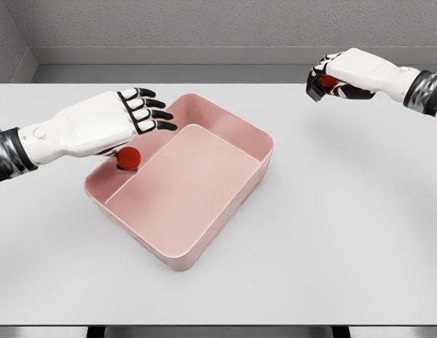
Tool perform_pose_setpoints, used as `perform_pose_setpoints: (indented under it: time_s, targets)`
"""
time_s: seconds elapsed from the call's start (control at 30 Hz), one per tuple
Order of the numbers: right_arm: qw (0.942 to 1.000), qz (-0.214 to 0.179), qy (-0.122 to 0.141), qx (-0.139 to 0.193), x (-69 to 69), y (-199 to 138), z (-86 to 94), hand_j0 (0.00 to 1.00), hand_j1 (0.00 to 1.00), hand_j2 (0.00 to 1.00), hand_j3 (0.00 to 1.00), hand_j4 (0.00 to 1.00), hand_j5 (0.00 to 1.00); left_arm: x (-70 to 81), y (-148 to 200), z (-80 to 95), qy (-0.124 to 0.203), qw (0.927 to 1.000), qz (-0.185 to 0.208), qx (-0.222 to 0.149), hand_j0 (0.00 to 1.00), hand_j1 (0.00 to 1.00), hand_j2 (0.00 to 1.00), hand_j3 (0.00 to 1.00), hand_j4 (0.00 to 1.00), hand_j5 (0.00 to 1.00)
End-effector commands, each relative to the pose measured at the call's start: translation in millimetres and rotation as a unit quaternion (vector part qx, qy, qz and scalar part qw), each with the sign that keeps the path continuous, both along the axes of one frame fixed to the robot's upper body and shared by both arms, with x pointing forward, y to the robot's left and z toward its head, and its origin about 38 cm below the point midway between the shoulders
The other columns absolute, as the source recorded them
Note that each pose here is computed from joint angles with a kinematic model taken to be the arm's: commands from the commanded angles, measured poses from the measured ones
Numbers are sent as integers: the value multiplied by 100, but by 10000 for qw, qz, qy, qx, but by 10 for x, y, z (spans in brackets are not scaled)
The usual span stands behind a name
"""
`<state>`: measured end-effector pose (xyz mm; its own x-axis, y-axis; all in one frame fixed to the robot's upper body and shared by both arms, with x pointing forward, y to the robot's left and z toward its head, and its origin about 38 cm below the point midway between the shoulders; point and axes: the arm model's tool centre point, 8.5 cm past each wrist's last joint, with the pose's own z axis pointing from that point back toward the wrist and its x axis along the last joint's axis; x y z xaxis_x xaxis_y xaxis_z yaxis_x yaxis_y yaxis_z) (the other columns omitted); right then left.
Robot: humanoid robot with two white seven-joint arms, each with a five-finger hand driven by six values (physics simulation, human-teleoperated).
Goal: Put the industrial switch in the basket with both arms
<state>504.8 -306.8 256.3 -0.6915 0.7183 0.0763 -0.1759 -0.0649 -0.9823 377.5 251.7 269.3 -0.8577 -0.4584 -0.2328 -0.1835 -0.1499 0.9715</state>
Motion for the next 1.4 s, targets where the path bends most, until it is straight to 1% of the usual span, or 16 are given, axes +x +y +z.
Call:
perform_pose_setpoints:
  time_s: [0.0,0.1,0.17,0.23,0.33,0.4,0.5,0.53,0.6,0.7,0.77,0.83,1.0,1.17,1.3,1.37]
  targets:
    - [9999,24,-6,106,-8,8,28,48,48,48,48,48,48,-2,-9,6,12,10000,-13,-52,88,88,88,88,88,88]
    - [9997,136,-48,180,-36,70,68,48,48,48,48,48,48,9,19,39,-32,10000,30,-63,89,89,89,89,89,89]
    - [9996,176,-81,183,-48,95,83,49,49,49,49,49,49,29,22,116,-144,9997,63,-194,96,96,96,96,96,96]
    - [9995,240,-119,177,-63,134,110,50,50,50,50,50,50,30,37,123,-160,9996,89,-208,100,100,100,100,100,100]
    - [9991,329,-182,212,-87,182,157,50,50,50,50,50,50,14,62,71,-90,9997,124,-196,100,100,100,100,100,100]
    - [9989,394,-163,199,-100,224,142,50,50,50,50,50,50,23,82,88,-108,9996,156,-213,100,100,100,100,100,100]
    - [9986,444,-189,193,-115,255,154,50,50,50,50,50,50,12,180,112,60,9988,206,-432,100,100,100,100,100,100]
    - [9986,456,-199,192,-119,262,160,50,50,50,50,50,50,2,207,64,161,9985,235,-474,100,100,100,100,100,100]
    - [9978,601,-178,231,-153,341,164,50,50,50,50,50,50,-31,318,31,240,9978,362,-492,100,100,100,100,100,100]
    - [9972,697,-168,222,-176,400,156,50,50,50,50,50,50,-67,517,54,176,9959,652,-598,100,100,100,100,100,100]
    - [9952,917,-279,217,-249,529,218,50,50,50,50,50,50,-81,597,75,160,9947,758,-678,100,100,100,100,100,100]
    - [9939,1029,-281,270,-287,589,228,50,50,50,50,50,50,-85,645,94,172,9940,804,-725,100,100,100,100,100,100]
    - [9903,1316,-309,333,-378,745,269,50,50,50,50,50,50,-110,679,5,296,9932,861,-721,100,100,100,100,100,100]
    - [9883,1455,-280,360,-411,841,250,50,50,50,50,50,50,-133,758,-16,313,9919,978,-748,100,100,100,100,100,100]
    - [9827,1777,-366,383,-532,1018,312,50,50,50,50,50,50,-132,776,2,287,9917,1004,-752,100,100,100,100,100,100]
    - [9811,1865,-320,400,-562,1065,290,51,51,51,51,51,51,-132,776,2,287,9917,1004,-752,100,100,100,100,100,100]
